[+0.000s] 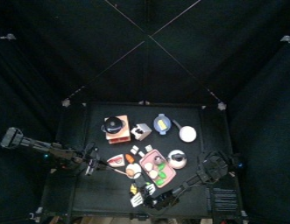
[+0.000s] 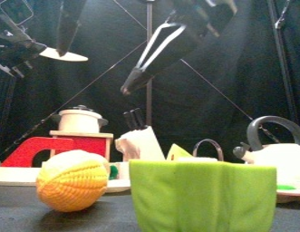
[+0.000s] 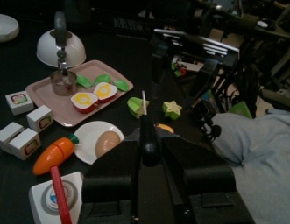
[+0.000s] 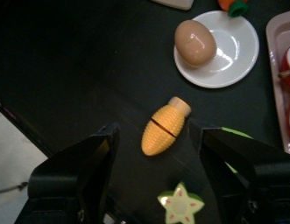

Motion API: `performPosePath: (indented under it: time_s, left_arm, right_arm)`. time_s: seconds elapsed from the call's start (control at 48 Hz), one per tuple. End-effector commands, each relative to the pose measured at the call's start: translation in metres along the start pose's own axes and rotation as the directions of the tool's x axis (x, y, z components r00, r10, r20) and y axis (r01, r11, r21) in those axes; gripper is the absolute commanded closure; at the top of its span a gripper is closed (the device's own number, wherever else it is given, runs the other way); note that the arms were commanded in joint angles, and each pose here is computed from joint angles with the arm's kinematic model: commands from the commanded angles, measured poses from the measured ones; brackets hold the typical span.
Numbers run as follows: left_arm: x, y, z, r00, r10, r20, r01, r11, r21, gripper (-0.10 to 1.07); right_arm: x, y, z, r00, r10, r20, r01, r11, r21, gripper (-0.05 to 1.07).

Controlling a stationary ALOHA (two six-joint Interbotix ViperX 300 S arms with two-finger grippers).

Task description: Grasp pairing knife with both hands

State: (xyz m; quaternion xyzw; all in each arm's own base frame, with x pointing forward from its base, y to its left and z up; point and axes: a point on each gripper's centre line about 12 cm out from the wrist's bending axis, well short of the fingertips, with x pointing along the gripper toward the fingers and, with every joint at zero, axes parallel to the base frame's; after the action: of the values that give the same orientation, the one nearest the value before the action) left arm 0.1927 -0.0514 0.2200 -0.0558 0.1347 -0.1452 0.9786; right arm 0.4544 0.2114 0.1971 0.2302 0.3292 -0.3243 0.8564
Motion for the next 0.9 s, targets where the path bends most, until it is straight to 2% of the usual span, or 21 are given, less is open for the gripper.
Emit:
performPosePath:
  time_s: [0.0,0.083,0.167,0.333,0.479,0.625,0.729,0.875]
  left_arm:
    - [0.0,-0.005,0.008,0.998,-0.04,0.047,0.037,0.998,0.06,0.42]
    - [0.0,-0.009,0.011,0.994,-0.074,0.086,0.066,0.993,0.094,0.42]
    - [-0.001,-0.008,0.018,0.989,-0.074,0.125,0.062,0.993,0.096,0.42]
    - [0.003,0.009,0.031,0.985,0.027,0.171,-0.037,0.998,0.055,0.43]
    - [0.017,0.019,0.038,0.985,0.078,0.155,-0.096,0.99,0.107,0.43]
    - [0.03,0.023,0.042,0.983,0.104,0.151,-0.126,0.981,0.149,0.43]
    - [0.034,0.025,0.037,0.981,0.128,0.144,-0.145,0.983,0.115,0.43]
    - [0.036,0.017,0.029,0.979,0.105,0.175,-0.125,0.986,0.109,0.43]
  right_arm:
    - [-0.034,0.0,0.024,0.999,0.02,0.048,-0.019,1.0,-0.024,0.08]
    - [-0.043,-0.002,0.029,0.996,0.008,0.084,-0.002,0.997,-0.072,0.08]
    - [-0.049,-0.007,0.038,0.992,-0.009,0.127,0.02,0.996,-0.086,0.08]
    - [-0.06,-0.026,0.061,0.984,-0.035,0.177,0.049,0.996,-0.077,0.08]
    - [-0.061,-0.052,0.081,0.982,-0.043,0.184,0.055,0.997,-0.06,0.08]
    - [-0.061,-0.075,0.096,0.983,0.033,0.181,-0.022,0.997,-0.068,0.08]
    - [-0.057,-0.094,0.104,0.977,0.129,0.168,-0.115,0.989,-0.089,0.08]
    - [-0.044,-0.123,0.104,0.961,0.234,0.148,-0.213,0.967,-0.141,0.08]
